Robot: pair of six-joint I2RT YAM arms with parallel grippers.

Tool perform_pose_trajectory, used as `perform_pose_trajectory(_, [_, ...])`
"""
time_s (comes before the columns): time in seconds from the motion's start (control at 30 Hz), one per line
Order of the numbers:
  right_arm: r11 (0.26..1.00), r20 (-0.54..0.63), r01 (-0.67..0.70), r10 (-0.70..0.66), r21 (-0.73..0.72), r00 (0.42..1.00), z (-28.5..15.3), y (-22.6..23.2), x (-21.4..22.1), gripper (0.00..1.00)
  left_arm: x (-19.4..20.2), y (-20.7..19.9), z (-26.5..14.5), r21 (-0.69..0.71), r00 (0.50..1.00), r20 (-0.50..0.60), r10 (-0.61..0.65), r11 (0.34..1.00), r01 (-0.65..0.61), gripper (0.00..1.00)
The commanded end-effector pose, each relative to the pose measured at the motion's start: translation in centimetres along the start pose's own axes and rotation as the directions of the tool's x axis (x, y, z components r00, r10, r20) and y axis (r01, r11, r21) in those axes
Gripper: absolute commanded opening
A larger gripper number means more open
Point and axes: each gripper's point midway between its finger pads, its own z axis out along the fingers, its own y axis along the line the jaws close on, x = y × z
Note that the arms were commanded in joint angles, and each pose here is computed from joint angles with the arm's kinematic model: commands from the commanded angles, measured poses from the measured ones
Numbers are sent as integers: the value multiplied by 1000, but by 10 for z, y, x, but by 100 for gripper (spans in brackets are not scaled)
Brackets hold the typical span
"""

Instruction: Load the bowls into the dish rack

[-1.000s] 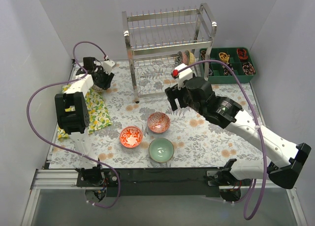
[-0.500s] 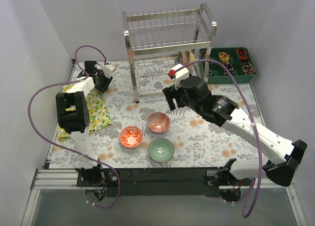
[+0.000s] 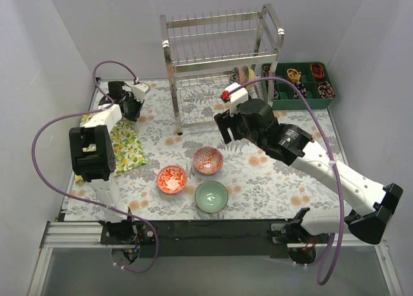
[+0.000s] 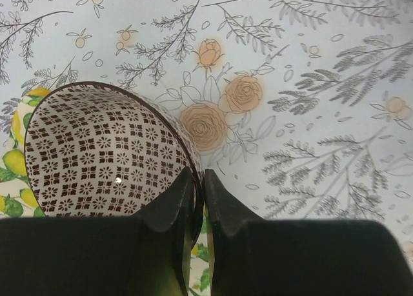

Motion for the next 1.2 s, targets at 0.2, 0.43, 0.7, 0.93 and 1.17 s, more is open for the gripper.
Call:
perform_pose_trajectory(0.2, [991,109,53,-67,124,992,-15,-37,-36,79,-101,-34,-178,-21,922,388,-13,1000,23,0])
perform_pose_trajectory(0.43, [953,78,70,-97,294,992,-33,-95,-19,79,-92,-142,-263,167,856,510,-81,986,-6,0])
perform_pose_trajectory(0.7, [852,106,-36,-23,522,994,-77,-178,-3,79,-79,-218,-285,336,841,520,-150,941,-40,0])
perform_pose_trajectory(0.93, [810,152,-104,18,577,988,-114,-205,4,78,-85,-248,-258,330,856,517,-11,925,-187,0])
perform_pose_trajectory(1.17, [787,179,-159,62,597,982,-138,-214,19,76,-107,-283,-232,277,839,522,152,901,-335,0])
